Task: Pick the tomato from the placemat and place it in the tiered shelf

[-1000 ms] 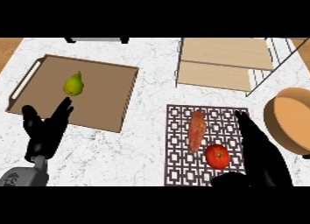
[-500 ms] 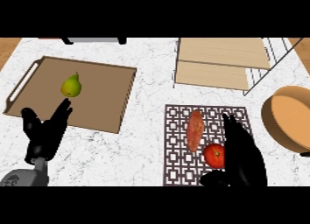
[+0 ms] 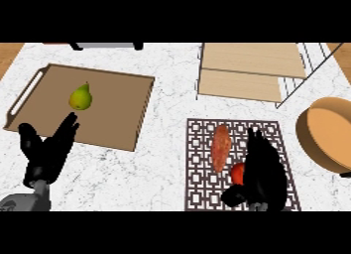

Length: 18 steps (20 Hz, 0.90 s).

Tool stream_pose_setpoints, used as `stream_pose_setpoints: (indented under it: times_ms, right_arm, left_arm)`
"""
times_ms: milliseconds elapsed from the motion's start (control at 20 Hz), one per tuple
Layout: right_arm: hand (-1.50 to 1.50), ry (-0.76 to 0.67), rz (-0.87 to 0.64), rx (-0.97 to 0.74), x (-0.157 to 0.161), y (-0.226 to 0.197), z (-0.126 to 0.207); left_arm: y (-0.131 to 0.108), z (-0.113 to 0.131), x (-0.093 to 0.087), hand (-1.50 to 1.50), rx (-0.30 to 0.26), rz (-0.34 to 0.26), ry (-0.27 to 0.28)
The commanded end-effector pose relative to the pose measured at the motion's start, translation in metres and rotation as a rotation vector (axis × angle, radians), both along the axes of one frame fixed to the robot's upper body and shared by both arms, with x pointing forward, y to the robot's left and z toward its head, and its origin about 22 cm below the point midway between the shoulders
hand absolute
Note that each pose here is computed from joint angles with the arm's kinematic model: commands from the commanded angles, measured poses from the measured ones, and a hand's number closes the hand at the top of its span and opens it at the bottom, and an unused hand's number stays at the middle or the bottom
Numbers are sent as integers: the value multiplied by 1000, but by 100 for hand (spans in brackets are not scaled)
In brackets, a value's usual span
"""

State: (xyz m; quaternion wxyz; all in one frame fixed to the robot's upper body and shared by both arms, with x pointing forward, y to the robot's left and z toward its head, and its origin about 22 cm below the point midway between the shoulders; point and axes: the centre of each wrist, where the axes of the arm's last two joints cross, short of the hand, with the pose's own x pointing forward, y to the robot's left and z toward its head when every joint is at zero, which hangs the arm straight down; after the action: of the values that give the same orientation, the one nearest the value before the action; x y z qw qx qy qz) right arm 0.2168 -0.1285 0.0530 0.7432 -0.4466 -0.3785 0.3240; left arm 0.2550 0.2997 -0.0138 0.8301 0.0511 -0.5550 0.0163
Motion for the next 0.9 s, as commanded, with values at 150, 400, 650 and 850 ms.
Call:
stream_pose_setpoints:
  times_ms: [150,400,650,850]
  right_arm:
    - [-150,72,-162,-90,8,-18,-11]
    - [-150,27,-142,-59,8,-4,-34]
    - [-150,18,-125,-59,28,-11,-39]
    - [-150,55,-72,-44,20,-12,-40]
  left_arm:
    - [5,-5,-5,0,-9,15,50]
    - [3,-17,-9,0,-21,-4,68]
    - [-3,-6,-11,0,-25,3,72]
    - [4,-24,-4,0,-32,-1,73]
